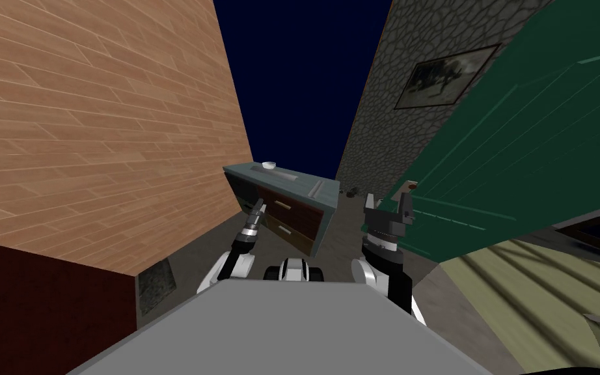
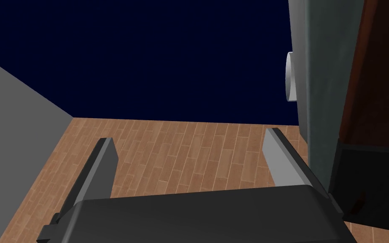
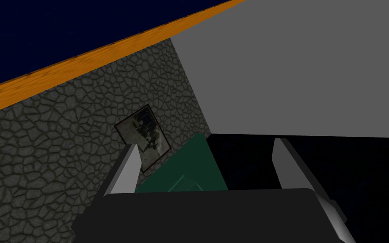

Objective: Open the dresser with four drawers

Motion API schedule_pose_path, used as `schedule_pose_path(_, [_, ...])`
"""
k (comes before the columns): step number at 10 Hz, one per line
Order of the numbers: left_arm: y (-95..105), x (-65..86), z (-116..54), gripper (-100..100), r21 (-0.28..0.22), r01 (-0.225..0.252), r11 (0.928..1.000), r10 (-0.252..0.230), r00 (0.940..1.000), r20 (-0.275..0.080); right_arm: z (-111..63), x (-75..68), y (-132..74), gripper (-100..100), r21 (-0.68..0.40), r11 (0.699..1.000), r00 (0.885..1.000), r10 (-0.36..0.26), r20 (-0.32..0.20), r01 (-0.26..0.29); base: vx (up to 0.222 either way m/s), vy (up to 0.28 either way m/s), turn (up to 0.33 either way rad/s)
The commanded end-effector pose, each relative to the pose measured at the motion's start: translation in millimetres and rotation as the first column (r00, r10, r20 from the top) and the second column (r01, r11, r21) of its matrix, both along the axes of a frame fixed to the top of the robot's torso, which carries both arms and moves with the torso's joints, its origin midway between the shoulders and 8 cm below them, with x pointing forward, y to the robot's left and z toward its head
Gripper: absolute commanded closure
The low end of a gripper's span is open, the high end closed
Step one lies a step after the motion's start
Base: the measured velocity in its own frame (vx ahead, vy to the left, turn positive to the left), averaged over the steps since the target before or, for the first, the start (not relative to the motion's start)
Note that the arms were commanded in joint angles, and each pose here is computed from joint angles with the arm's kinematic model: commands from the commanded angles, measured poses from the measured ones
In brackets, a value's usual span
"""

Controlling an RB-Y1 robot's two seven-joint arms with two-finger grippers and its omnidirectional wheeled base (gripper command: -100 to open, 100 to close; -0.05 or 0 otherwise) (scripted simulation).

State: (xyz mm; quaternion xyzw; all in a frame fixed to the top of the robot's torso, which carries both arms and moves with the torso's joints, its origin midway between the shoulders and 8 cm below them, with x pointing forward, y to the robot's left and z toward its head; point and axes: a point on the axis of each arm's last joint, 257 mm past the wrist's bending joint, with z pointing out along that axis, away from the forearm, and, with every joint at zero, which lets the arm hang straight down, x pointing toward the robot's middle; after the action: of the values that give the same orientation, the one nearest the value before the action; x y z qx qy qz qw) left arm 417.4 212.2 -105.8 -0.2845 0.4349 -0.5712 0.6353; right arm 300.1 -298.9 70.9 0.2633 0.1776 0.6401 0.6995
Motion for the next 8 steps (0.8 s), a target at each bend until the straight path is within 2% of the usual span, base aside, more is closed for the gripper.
schedule_pose_path(1, [-8.5,11.9,-26.9,-100,0.021,0.012,0.9997,-0.011,0.998,-0.062,0.0,0.0,0.0,0,0.0,1.0,1.0,0.0,0.0,0.0,0.047,0.0,-0.107])
schedule_pose_path(2, [-10.6,14.6,-34.2,-100,0.028,0.016,0.9995,-0.014,0.9968,-0.079,0.0,0.0,0.0,0,0.0,1.0,1.0,0.0,0.0,0.0,0.048,0.003,-0.087])
schedule_pose_path(3, [-14.7,19.7,-49.5,-100,0.045,0.025,0.9987,-0.02,0.9932,-0.114,0.0,0.0,0.0,0,0.0,1.0,1.0,0.0,0.0,0.0,0.05,0.001,-0.098])
schedule_pose_path(5, [-18.7,24.6,-66.4,-100,0.066,0.036,0.9972,-0.026,0.9879,-0.153,0.0,0.0,0.0,0,0.0,1.0,1.0,0.0,0.0,0.0,0.044,0.002,-0.084])
schedule_pose_path(8, [-24.2,31.7,-95.4,-100,0.104,0.057,0.9929,-0.033,0.9755,-0.217,0.0,0.0,0.0,0,0.0,1.0,1.0,0.0,0.0,0.0,0.036,0.008,-0.083])
